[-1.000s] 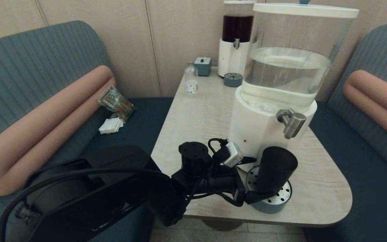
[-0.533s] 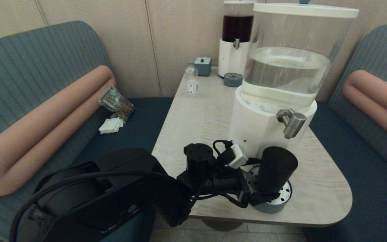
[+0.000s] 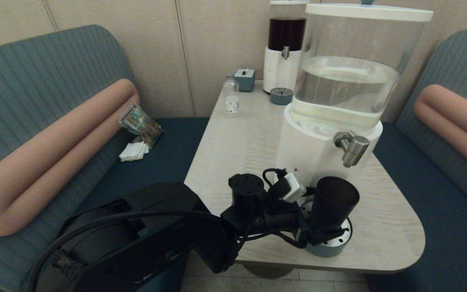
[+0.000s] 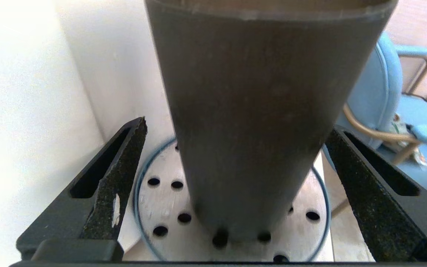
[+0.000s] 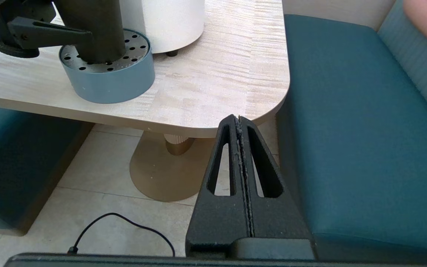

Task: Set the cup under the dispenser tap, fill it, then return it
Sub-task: Place the cup next to the water dispenser

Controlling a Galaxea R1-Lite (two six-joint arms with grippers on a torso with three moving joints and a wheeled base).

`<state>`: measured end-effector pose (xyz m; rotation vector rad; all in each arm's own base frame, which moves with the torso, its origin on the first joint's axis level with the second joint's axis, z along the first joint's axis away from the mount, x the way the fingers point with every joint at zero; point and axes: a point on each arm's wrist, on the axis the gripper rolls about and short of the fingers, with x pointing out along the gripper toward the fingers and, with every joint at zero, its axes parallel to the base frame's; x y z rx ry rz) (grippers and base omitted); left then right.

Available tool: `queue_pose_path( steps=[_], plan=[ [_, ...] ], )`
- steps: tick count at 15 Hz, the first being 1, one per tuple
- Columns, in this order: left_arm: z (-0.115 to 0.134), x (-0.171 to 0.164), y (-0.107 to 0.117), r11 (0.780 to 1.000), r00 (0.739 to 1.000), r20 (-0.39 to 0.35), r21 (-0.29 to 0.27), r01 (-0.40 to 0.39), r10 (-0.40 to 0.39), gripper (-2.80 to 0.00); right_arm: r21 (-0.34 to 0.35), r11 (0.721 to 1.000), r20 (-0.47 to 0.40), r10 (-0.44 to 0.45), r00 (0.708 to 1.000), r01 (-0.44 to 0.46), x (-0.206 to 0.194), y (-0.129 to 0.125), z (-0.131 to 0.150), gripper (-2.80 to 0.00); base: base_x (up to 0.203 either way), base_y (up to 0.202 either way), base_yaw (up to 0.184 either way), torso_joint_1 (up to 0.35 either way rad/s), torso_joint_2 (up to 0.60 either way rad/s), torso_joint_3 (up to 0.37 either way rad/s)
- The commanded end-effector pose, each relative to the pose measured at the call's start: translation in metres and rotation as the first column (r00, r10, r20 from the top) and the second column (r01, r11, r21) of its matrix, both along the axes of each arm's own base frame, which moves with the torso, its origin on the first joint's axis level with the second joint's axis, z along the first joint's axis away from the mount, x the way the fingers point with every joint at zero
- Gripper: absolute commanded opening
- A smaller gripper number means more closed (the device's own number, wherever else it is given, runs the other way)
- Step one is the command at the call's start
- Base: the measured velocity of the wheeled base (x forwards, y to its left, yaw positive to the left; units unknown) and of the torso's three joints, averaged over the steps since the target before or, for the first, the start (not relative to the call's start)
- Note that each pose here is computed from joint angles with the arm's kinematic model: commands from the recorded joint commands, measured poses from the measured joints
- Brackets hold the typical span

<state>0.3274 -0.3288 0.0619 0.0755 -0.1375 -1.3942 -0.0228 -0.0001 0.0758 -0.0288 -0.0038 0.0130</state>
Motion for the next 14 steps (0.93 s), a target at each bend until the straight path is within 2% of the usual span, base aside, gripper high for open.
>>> queue_pose_path(
  steps=[1,6,7,14],
  plan=[
    [-0.0016,0.0008,-0.0003,1.000,1.000,0.001,-0.004,0.000,0.000,0.00,0.001,1.000,0.003,0.001,1.000,-0.001,-0.0002,0.0000,-0.0001,-2.80,0.000,0.000,0.000,0.000,0.00,0.000],
    [-0.0030,0.0024,-0.0012,0.999,1.000,0.004,-0.021,-0.025,0.025,0.00,0.001,1.000,0.003,0.001,1.000,-0.001,-0.0002,0.0000,-0.0001,-2.80,0.000,0.000,0.000,0.000,0.00,0.000],
    [-0.0028,0.0031,-0.0018,0.999,1.000,-0.002,-0.028,-0.026,0.026,-2.80,-0.001,1.000,0.003,0.001,1.000,-0.001,-0.0002,0.0000,-0.0001,-2.80,0.000,0.000,0.000,0.000,0.00,0.000],
    [-0.0001,0.0019,-0.0017,0.999,1.000,-0.005,-0.051,-0.020,0.020,-2.80,0.001,1.000,0.003,0.001,1.000,-0.001,-0.0002,0.0000,-0.0001,-2.80,0.000,0.000,0.000,0.000,0.00,0.000]
  ],
)
